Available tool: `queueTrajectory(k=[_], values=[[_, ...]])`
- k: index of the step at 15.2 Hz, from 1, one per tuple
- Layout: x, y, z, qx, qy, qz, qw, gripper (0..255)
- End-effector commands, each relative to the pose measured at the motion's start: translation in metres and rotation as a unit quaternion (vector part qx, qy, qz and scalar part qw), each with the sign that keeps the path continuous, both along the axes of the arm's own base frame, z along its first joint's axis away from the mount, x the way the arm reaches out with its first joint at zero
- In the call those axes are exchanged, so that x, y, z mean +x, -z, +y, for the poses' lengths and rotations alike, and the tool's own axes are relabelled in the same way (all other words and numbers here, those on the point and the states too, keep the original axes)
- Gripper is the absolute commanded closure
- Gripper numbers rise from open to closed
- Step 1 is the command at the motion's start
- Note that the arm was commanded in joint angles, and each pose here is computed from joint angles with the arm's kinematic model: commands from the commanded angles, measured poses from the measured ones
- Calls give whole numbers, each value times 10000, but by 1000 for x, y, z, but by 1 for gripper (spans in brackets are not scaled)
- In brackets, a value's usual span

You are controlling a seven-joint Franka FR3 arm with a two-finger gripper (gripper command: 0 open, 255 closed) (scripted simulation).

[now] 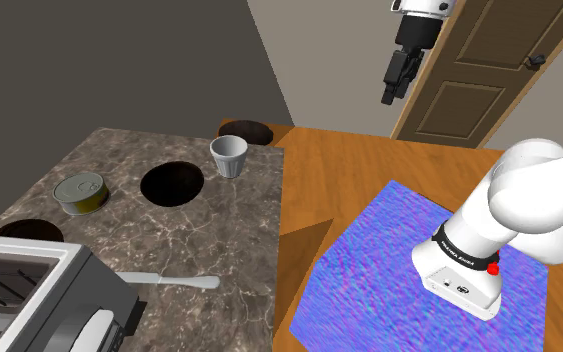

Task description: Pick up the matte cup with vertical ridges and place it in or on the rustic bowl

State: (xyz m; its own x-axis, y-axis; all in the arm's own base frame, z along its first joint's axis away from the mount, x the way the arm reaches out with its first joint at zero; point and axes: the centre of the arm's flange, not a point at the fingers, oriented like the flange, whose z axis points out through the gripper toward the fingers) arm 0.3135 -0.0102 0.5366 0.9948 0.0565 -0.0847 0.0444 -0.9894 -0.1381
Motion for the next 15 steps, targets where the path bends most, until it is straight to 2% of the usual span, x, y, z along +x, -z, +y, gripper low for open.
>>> queueTrajectory(k=[1, 15], values=[[0, 0, 0, 0, 0, 0, 10000, 0], [138, 78, 94, 295, 169, 165, 9993, 0]])
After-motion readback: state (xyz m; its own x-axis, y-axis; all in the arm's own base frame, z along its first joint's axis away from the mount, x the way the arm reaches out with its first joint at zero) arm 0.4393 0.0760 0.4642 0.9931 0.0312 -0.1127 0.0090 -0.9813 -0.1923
